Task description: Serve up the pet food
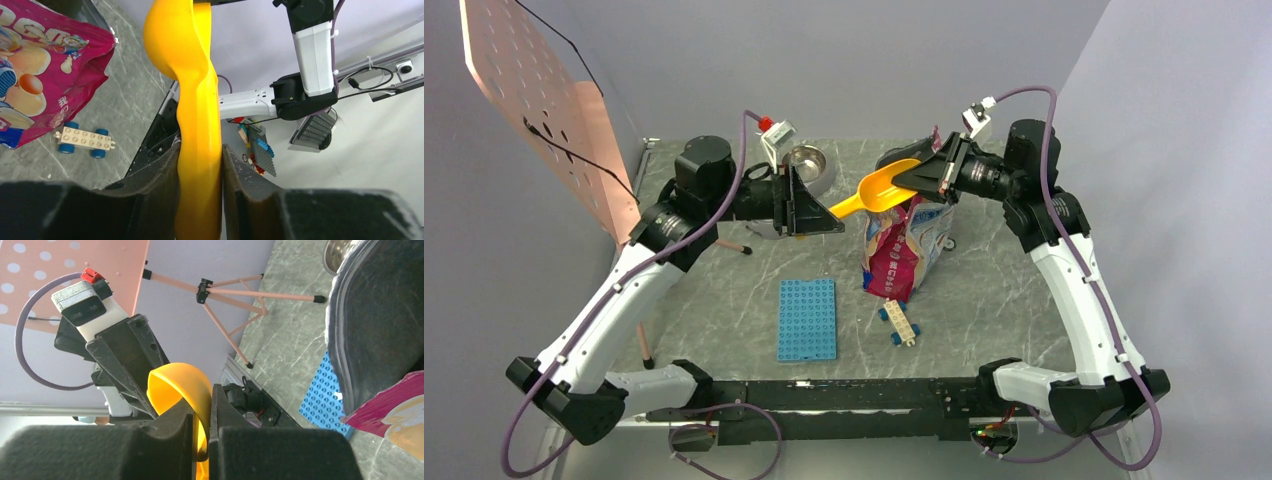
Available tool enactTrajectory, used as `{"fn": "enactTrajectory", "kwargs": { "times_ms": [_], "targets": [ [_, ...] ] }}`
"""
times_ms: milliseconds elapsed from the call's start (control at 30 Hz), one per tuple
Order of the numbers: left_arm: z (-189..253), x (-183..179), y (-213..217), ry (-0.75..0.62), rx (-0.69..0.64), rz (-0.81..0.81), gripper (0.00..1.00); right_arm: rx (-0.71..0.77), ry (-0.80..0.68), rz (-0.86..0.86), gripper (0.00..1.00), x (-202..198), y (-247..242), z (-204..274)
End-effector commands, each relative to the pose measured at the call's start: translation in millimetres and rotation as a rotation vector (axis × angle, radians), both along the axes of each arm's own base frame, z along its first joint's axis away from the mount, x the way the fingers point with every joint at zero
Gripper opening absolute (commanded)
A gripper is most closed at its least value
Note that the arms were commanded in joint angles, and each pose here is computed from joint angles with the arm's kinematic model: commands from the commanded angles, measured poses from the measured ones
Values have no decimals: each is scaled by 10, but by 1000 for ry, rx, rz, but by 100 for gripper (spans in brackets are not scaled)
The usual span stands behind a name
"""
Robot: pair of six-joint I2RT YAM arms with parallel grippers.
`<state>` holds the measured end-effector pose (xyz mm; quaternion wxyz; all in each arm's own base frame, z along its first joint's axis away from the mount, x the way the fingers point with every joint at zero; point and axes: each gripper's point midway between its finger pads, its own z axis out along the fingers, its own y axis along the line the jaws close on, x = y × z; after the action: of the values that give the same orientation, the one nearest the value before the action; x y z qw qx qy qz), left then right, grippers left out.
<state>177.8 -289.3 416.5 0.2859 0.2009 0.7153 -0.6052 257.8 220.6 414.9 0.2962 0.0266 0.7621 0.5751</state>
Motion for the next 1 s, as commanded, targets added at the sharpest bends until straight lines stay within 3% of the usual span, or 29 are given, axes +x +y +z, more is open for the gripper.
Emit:
{"fn": "enactTrajectory", "kwargs": {
  "times_ms": [0, 300, 400, 667, 800, 833, 867, 900, 967],
  "targets": [
    [139, -106, -5, -34, -36, -58, 33, 13, -82, 32, 0, -20, 30, 209],
    [221, -9, -58, -24, -73, -30, 48, -6, -87, 72, 0, -101, 39, 148],
    [229, -33, -66, -25, -74, -52, 48, -14, -83, 64, 0, -104, 28, 127],
    [128, -83, -119, 12, -34, -101, 34, 14, -82, 68, 0, -113, 69, 162],
    [131, -71, -117, -14, -11, -80, 7, -4, -71, 65, 0, -117, 79, 143],
    [119, -5, -80, -24, 25, -23, 0, -54, -72, 44, 2, -73, 47, 67],
    [111, 68, -31, -49, 73, 34, 0, -123, -89, -6, 19, -27, -38, 89],
    [70, 151, 40, -54, 132, 101, 0, -233, -36, -84, 41, 12, -186, -60],
    [47, 261, 175, -72, 211, 205, 0, -406, -14, -258, 66, 159, -507, -188]
  ]
}}
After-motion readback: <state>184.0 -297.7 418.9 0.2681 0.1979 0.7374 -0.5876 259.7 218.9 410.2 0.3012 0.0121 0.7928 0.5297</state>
